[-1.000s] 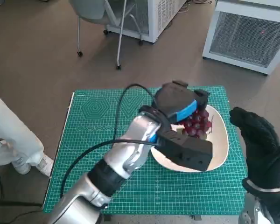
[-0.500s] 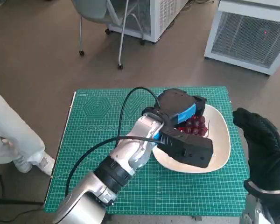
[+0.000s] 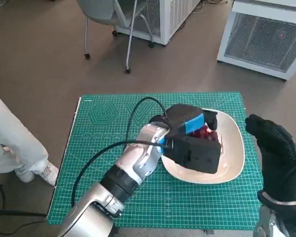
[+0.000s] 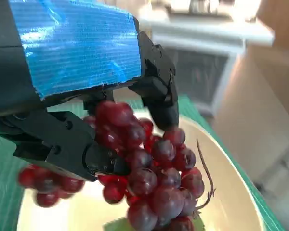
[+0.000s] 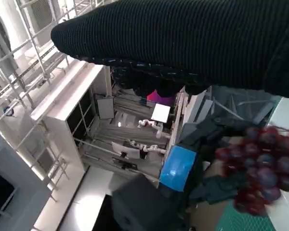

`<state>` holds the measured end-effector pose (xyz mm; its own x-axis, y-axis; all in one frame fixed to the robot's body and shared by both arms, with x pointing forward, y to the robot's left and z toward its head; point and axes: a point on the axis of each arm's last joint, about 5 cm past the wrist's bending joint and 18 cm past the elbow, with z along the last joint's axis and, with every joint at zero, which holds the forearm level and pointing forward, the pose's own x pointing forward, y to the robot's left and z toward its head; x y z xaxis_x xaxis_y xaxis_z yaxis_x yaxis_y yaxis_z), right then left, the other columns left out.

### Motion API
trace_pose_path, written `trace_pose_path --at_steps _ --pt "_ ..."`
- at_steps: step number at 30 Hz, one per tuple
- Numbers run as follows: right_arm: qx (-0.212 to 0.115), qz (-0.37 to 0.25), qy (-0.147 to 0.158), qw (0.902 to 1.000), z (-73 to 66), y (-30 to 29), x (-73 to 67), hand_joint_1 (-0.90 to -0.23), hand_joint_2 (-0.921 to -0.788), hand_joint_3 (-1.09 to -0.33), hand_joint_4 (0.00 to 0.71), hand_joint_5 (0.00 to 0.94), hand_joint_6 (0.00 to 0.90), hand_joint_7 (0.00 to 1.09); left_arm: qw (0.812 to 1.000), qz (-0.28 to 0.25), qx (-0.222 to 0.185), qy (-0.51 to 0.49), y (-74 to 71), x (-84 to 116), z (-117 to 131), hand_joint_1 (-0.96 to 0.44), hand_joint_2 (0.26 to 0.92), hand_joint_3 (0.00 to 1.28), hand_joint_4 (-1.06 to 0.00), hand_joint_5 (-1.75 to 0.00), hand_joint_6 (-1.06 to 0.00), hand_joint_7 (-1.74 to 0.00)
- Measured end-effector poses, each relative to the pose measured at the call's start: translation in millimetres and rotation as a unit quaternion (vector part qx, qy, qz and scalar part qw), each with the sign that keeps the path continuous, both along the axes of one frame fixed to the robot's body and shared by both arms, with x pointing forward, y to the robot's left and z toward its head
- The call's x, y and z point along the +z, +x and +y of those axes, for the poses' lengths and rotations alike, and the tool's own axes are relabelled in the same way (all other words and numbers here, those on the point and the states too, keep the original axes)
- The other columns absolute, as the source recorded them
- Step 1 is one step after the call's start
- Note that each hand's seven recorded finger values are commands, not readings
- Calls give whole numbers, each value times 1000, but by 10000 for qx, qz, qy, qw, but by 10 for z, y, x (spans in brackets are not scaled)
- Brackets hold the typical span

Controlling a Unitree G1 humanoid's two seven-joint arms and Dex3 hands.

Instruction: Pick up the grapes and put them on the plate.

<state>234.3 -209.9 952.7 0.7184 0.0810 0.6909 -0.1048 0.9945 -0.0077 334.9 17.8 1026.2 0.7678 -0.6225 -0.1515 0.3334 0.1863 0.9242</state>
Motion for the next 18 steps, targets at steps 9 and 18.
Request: trace_pose_path --at_steps 9,18 --pt "26 22 12 10000 10 4 -5 -480 -921 -529 553 2 217 638 9999 -80 -63 27 -5 26 14 -208 779 30 -40 -3 -246 -2" --pt "57 47 9 10000 21 8 -9 -479 -921 -530 553 2 215 640 9986 180 -228 -442 23 54 133 -341 795 16 -9 -2 -207 0"
